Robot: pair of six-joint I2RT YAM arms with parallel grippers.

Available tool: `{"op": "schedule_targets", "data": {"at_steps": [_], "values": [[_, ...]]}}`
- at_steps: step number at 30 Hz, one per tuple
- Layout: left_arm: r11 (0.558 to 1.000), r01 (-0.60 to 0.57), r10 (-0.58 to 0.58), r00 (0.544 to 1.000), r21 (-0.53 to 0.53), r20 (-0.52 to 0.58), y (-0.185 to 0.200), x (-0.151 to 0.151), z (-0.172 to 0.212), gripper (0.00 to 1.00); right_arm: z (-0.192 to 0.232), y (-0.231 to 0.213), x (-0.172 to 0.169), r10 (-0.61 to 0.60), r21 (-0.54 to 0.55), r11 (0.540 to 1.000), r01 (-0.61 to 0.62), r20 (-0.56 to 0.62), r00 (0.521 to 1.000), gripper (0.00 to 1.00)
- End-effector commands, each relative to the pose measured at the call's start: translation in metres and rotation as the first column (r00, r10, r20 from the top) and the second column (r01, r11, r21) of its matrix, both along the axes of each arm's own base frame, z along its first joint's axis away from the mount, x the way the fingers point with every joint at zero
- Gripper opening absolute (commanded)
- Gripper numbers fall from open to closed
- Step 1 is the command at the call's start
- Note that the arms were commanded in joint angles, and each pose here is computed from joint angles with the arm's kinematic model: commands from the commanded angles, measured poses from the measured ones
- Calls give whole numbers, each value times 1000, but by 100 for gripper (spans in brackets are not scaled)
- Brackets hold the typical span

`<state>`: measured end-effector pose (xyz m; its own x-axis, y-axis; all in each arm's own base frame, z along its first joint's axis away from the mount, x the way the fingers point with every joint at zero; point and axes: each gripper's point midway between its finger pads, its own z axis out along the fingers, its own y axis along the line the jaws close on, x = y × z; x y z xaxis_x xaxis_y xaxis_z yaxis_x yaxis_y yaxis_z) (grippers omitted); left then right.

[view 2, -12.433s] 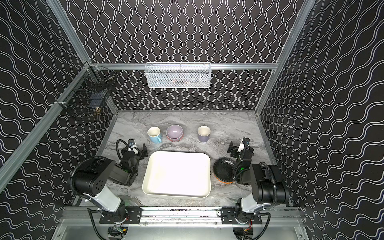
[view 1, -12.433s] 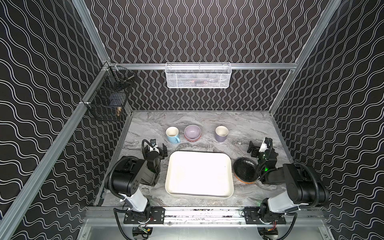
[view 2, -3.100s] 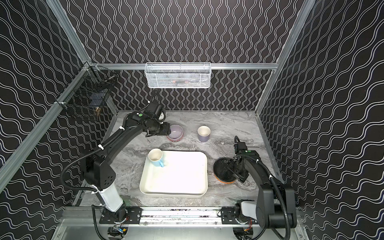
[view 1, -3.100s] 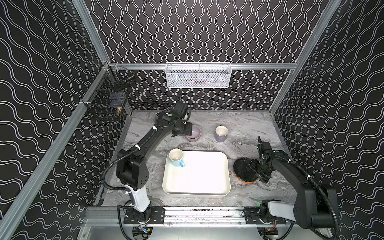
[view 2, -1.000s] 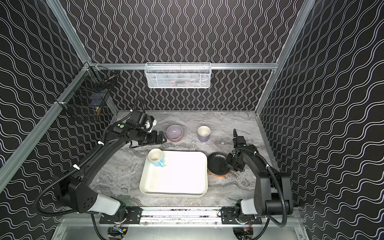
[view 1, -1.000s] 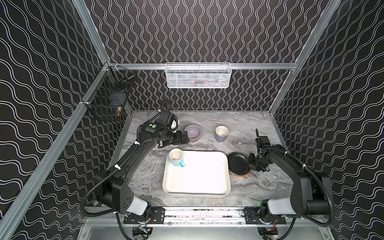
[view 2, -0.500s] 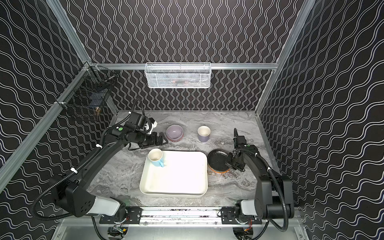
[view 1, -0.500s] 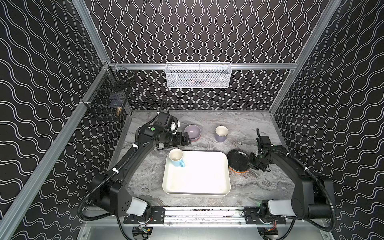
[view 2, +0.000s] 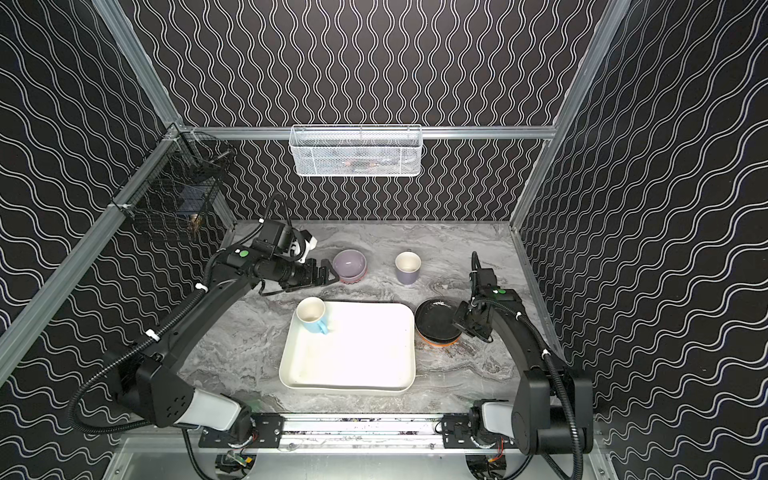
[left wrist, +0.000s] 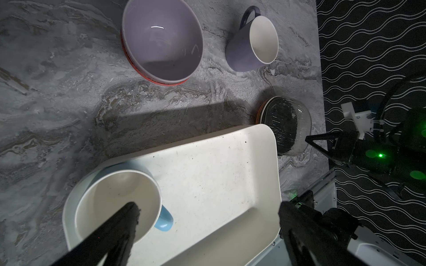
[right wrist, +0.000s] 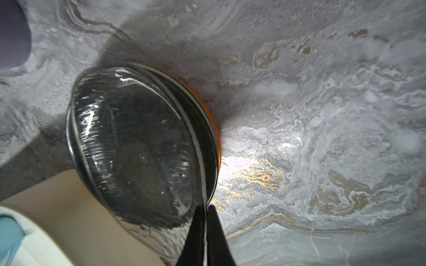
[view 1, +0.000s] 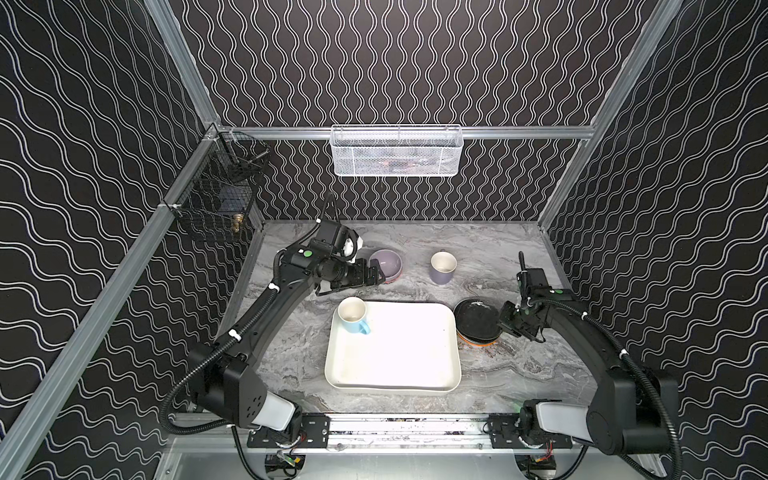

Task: Place the mixed dishes into the plastic bin
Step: 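Grasp the rim of the clear glass lid with the right gripper, then lift the glass lid off the dark plates and carry it over the tray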

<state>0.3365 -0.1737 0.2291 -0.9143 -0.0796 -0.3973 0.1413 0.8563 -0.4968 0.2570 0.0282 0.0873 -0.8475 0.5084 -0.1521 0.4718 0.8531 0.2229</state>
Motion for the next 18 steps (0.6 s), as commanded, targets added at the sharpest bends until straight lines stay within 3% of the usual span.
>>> {"op": "schedule_targets", "data": {"at_steps": [1,18], "values": [[1000,-1,2,1000,-17,29,-3,8,7,99,9,-1,-1,-9,-2,1000,9,3,1000,2],[999,-39,39,997,-3,67,2,16,19,99,58,5,15,10,28,1000,-13,117,993,0]]}}
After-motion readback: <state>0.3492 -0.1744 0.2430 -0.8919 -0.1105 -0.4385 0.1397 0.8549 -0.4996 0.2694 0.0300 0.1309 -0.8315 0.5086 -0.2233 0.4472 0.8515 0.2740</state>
